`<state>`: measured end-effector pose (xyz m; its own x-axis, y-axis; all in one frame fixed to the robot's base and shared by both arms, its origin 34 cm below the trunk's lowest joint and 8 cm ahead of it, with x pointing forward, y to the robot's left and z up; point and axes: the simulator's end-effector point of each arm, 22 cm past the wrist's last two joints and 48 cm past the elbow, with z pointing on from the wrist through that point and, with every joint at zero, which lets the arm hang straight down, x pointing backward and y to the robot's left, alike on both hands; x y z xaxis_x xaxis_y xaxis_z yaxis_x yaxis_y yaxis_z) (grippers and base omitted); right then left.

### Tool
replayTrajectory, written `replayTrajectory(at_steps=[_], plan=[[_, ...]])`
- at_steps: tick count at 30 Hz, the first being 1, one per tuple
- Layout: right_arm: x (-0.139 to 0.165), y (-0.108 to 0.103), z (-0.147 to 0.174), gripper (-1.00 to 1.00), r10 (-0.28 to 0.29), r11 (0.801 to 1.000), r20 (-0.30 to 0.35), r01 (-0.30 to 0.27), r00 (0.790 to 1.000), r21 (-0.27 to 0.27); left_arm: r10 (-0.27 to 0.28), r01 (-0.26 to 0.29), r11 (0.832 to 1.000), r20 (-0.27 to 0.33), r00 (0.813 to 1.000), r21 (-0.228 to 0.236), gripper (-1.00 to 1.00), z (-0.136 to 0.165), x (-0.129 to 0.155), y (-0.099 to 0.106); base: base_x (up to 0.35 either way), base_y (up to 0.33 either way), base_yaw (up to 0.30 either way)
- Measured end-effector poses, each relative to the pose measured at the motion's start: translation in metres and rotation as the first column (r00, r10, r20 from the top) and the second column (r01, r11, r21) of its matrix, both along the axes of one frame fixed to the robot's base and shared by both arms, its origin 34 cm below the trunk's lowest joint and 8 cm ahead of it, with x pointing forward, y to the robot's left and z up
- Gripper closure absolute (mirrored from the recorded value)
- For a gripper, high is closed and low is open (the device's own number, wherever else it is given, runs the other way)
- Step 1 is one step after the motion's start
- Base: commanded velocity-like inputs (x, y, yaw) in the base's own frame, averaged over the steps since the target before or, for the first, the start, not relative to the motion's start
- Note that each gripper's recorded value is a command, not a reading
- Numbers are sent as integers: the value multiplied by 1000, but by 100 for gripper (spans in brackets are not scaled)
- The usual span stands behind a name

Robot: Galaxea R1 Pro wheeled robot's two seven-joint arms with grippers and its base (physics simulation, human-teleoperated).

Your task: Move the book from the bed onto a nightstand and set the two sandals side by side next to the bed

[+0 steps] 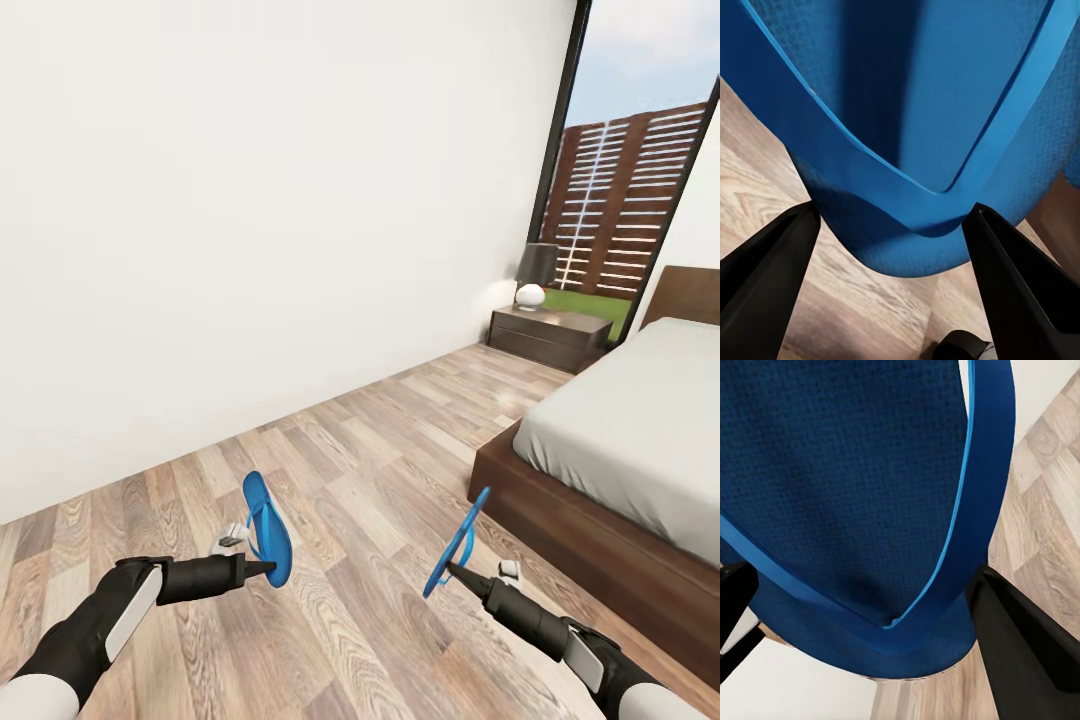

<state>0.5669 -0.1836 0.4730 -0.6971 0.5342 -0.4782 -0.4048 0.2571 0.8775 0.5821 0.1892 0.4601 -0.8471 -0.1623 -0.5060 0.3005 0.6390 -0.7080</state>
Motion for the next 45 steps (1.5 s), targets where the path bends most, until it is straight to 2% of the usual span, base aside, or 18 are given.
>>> replayTrajectory(at_steps=[9, 34, 45], plan=[[1, -2, 1, 100, -8, 1000, 4, 8, 1000, 3, -1, 1, 1000, -1, 1000, -3, 100, 0, 0, -2, -36, 0, -89], [1, -2, 1, 100, -6, 1000, 3, 6, 1000, 3, -1, 1, 1000, 0, 1000, 1, 100, -1, 0, -3, -6, -1, -260], [1, -2, 1, 100, -8, 1000, 4, 8, 1000, 4, -2, 2, 1000, -1, 1000, 2, 100, -2, 0, -3, -71, -104, -266]])
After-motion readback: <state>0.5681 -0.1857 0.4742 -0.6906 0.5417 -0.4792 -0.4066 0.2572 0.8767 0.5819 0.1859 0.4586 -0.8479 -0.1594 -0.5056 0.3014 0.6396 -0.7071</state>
